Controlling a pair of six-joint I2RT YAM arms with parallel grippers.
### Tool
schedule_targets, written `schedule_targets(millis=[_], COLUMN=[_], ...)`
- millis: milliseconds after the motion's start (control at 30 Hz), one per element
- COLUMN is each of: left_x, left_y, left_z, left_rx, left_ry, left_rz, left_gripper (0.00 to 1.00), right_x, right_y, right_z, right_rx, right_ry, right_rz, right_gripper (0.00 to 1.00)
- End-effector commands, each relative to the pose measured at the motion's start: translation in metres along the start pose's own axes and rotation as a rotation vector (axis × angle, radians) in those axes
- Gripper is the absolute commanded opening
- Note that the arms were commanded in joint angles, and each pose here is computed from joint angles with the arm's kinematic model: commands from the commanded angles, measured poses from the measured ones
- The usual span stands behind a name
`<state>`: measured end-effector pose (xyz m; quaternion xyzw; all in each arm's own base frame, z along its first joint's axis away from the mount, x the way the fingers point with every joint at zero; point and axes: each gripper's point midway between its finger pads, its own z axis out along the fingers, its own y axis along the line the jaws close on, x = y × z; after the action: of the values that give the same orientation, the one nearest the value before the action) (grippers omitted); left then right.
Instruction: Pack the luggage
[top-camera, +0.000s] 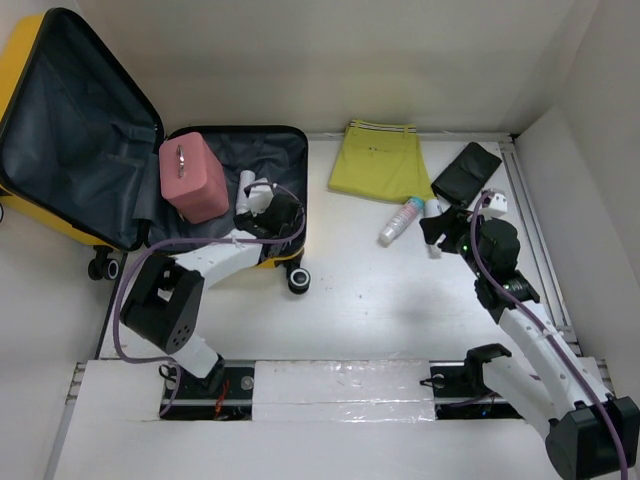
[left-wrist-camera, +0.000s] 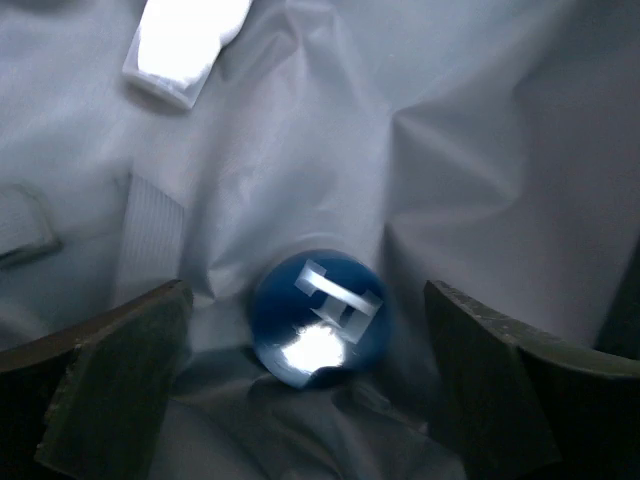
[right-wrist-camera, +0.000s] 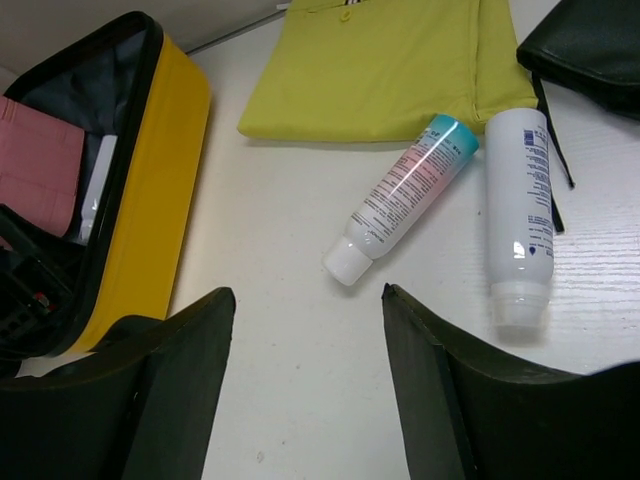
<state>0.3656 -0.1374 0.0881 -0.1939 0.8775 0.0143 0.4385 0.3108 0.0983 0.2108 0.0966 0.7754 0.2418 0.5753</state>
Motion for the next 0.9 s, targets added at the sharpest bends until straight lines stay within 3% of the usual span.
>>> schedule_targets(millis=[0, 133, 167, 267, 300, 333, 367, 433, 500, 600, 633, 767, 867], left_x=[-0.025, -0.053, -0.062, -0.062, -0.058, -0.047, -0.040, -0.024, -0.001, 0.028, 0.037, 0.067, 0.080], left_y=[-0.007, -0.031, -0.045, -0.105, -0.123, -0.157, -0.176, -0.207, -0.245, -0.280, -0.289, -0.317, -0.328], left_z=[-0.006, -0.034, -0.045, -0.091, -0.102, -0.120, -0.128, -0.134, -0.132, -0.114, -0.110, -0.084, -0.061], left_rx=[-0.001, 0.113, 0.156, 0.309, 0.348, 0.414, 0.457, 0.525, 0.588, 0.646, 0.667, 0.684, 0.644], left_ry=[-0.059, -0.133, -0.169, -0.223, -0.227, -0.226, -0.217, -0.192, -0.148, -0.096, -0.085, -0.042, -0.057], left_rz=[-0.054, -0.066, -0.058, 0.070, 0.110, 0.163, 0.200, 0.292, 0.350, 0.437, 0.472, 0.574, 0.601], left_gripper=[0.98, 0.99, 0.96, 0.92, 0.89, 0.89, 0.88, 0.88, 0.88, 0.88, 0.89, 0.91, 0.91], right_x=[-0.016, -0.017, -0.017, -0.021, -0.026, -0.028, -0.025, -0.023, -0.024, -0.025, -0.023, -0.023, -0.022], right_y=[0.014, 0.013, 0.012, 0.005, 0.005, 0.003, -0.003, -0.006, -0.011, -0.016, -0.017, -0.017, -0.013], right_z=[0.002, 0.002, 0.002, -0.001, -0.003, -0.003, -0.003, -0.003, -0.003, -0.002, -0.002, -0.002, -0.002], right_rx=[-0.054, -0.043, -0.043, -0.004, 0.003, 0.016, 0.041, 0.054, 0.083, 0.116, 0.121, 0.120, 0.102], right_ry=[-0.050, -0.056, -0.056, -0.089, -0.111, -0.119, -0.120, -0.116, -0.122, -0.126, -0.118, -0.119, -0.108], right_rz=[-0.023, -0.023, -0.023, -0.021, -0.009, -0.008, -0.007, 0.003, 0.013, 0.024, 0.024, 0.033, 0.033], right_gripper=[0.67, 0.67, 0.67, 0.49, 0.26, 0.14, 0.07, 0.02, 0.05, 0.17, 0.28, 0.45, 0.46])
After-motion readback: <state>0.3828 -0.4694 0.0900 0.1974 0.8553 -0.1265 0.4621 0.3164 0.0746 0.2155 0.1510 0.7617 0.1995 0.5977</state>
